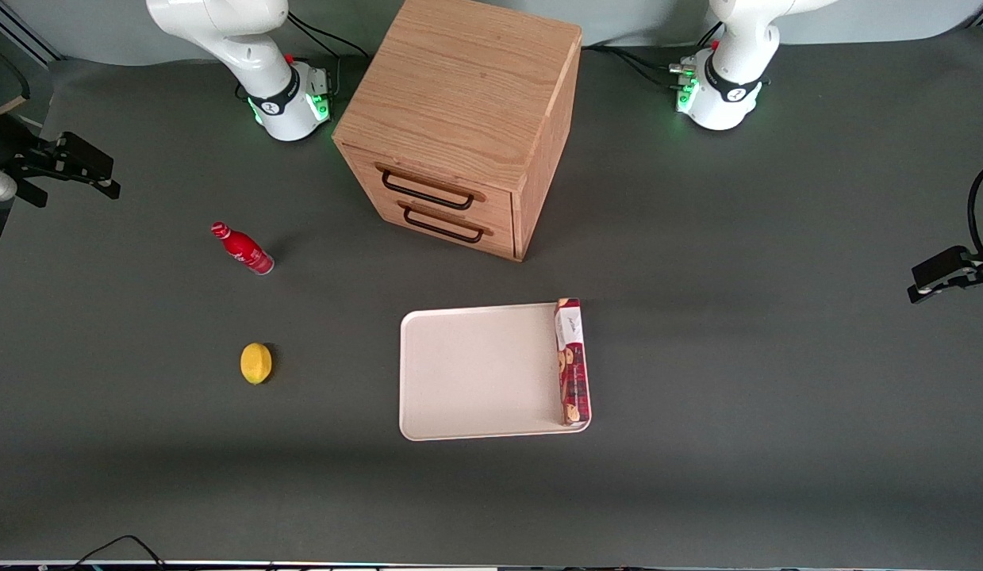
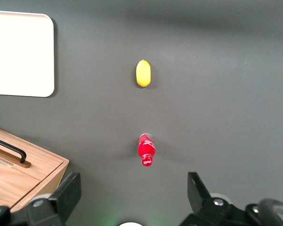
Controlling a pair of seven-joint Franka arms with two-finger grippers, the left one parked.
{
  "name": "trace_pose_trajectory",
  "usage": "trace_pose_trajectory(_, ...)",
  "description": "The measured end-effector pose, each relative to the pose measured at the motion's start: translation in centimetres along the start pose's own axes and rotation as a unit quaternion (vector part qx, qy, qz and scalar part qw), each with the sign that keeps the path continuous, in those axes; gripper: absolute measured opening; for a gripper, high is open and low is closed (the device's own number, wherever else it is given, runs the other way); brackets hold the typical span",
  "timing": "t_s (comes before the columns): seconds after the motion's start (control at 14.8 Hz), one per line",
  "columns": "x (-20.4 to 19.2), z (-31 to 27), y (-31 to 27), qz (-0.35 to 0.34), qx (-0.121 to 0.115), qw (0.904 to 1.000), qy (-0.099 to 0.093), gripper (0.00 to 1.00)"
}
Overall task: Place coke bottle on tray
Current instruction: 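Move the open right gripper down toward the red Coca-Cola bottle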
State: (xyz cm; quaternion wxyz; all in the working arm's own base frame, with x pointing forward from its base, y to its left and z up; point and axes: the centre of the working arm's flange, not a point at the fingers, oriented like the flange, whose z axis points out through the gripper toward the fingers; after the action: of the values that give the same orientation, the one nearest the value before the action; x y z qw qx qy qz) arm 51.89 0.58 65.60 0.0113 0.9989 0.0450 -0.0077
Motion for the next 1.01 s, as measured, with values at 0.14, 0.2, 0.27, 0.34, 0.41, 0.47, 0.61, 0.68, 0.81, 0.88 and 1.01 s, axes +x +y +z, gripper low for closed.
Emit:
trace_pose_trajectory(0.14,0.5,0.6,0.0,0.0,0.001,0.9999,-0.011,1.0)
trace_pose_trajectory(0.2,0.5,0.8,0.0,0.001,0.001,0.9999,-0.015,1.0)
trace_pose_trajectory(0.27,0.4,0.9,0.0,0.001,0.002,0.9997,-0.023,1.0)
trace_pose_trajectory(0.34,0.0,1.1,0.0,0.002,0.003,0.9993,-0.038,1.0)
trace_pose_trajectory(0.41,-0.4,1.5,0.0,0.003,0.004,0.9983,-0.057,1.0)
trace_pose_trajectory(0.47,-0.8,2.1,0.0,0.003,0.006,0.9969,-0.078,1.0)
trace_pose_trajectory(0.61,-1.6,4.2,0.1,0.004,0.008,0.994,-0.109,1.0)
trace_pose_trajectory(0.68,-2.2,5.9,0.2,0.005,0.008,0.9925,-0.122,1.0)
trace_pose_trajectory(0.81,-3.5,10.4,0.4,0.005,-0.001,0.9935,-0.114,1.0)
trace_pose_trajectory(0.88,-4.3,13.0,0.6,0.005,-0.005,0.9948,-0.102,1.0)
trace_pose_trajectory(1.01,-6.0,18.7,0.8,0.007,-0.007,0.9967,-0.081,1.0)
